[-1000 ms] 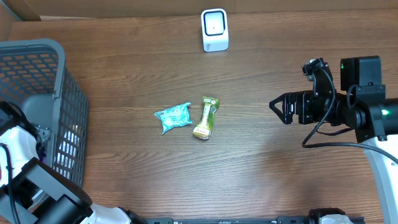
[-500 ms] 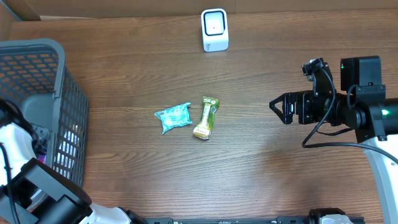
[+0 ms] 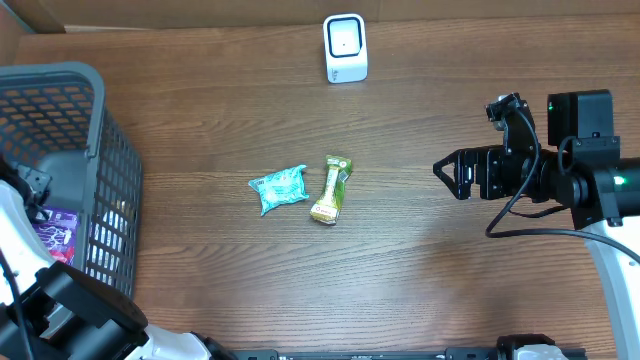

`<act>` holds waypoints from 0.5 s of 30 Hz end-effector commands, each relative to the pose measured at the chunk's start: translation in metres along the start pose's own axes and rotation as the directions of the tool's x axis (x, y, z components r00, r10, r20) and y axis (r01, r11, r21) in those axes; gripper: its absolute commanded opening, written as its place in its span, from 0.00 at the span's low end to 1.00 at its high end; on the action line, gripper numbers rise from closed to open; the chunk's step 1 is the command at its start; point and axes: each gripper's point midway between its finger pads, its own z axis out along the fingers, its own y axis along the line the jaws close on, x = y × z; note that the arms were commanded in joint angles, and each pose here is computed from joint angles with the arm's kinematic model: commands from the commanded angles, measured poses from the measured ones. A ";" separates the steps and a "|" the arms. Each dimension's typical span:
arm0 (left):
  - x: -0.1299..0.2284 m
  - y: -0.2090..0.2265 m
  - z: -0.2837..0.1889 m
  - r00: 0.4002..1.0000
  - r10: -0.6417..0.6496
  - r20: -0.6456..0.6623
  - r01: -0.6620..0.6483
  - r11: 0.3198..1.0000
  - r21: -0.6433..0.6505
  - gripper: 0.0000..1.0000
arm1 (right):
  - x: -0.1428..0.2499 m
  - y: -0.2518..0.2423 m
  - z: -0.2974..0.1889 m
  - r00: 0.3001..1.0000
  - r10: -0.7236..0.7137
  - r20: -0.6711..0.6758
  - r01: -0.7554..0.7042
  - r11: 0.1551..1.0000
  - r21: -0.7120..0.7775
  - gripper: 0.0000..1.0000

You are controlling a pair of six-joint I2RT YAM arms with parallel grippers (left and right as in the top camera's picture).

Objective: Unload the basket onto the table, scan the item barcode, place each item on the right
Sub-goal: 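Grasp the purple pouch in the basket with the left gripper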

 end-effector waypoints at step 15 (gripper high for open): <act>0.080 0.018 0.091 0.996 0.025 -0.087 -0.028 0.999 -0.031 1.00 | -0.005 0.005 -0.003 1.000 -0.009 0.015 0.010 1.000 -0.014 1.00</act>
